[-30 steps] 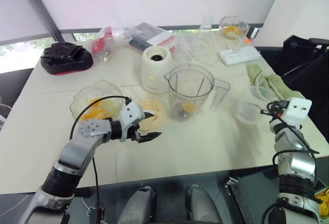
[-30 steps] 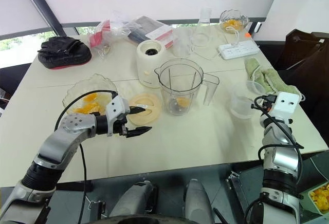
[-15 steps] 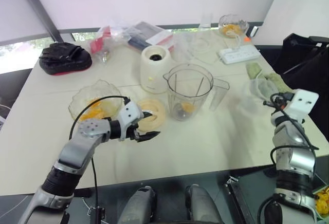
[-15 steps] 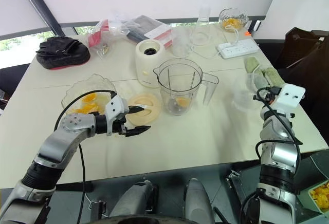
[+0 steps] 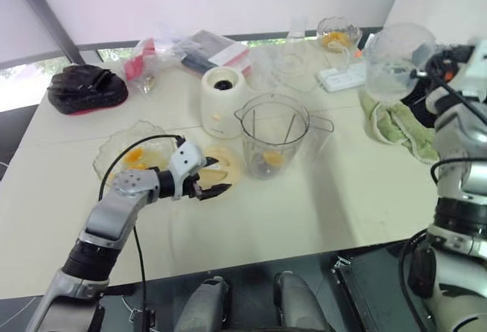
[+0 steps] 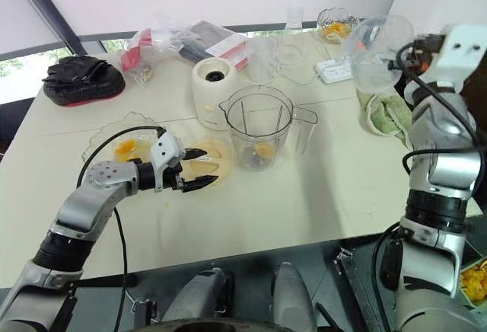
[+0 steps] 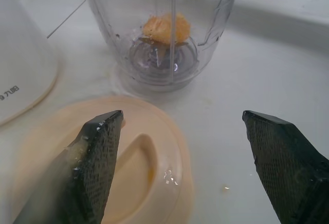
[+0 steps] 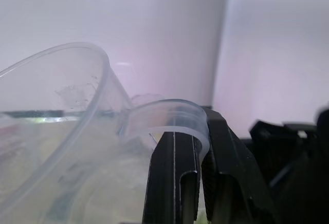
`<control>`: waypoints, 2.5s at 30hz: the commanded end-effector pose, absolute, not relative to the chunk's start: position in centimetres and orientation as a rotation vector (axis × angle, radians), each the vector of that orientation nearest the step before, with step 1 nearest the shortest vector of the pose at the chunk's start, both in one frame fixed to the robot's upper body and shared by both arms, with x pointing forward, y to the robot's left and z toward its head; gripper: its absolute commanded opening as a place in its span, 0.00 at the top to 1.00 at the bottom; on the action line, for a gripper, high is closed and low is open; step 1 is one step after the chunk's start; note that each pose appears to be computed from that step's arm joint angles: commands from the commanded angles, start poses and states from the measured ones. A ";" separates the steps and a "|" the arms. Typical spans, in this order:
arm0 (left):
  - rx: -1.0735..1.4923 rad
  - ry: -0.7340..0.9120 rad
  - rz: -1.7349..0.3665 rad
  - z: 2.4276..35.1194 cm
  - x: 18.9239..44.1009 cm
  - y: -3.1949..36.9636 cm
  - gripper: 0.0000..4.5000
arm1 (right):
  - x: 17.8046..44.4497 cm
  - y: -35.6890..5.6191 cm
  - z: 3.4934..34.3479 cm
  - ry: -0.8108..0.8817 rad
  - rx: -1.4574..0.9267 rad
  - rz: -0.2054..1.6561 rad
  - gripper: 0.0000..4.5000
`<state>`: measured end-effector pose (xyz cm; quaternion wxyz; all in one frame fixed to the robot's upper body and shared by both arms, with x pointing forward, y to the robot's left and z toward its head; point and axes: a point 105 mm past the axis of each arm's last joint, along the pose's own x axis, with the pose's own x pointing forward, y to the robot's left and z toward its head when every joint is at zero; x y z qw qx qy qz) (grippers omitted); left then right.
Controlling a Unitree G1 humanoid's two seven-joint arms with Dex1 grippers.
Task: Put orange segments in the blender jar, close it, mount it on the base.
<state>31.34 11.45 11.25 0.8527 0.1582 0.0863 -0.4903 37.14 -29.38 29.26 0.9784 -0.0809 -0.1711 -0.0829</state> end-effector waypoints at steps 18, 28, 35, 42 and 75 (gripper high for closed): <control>0.075 -0.154 -1.033 17.6 30.7 11.0 0.14 | 36.3 -20.1 35.2 -0.424 -0.715 0.281 0.99; 0.080 -0.149 -1.019 17.2 30.8 10.9 0.14 | 36.0 -18.3 35.5 -0.466 -0.864 0.339 0.99; 0.095 -0.146 -1.019 17.0 30.9 10.7 0.14 | 35.9 -17.8 35.5 -0.479 -0.902 0.354 0.99; 0.105 -0.145 -1.018 16.8 30.8 10.7 0.14 | 35.9 -17.5 35.3 -0.488 -0.936 0.364 0.99; 0.134 -0.121 -1.037 16.4 31.0 10.6 0.14 | 35.8 -18.2 34.1 -0.450 -0.889 0.329 0.99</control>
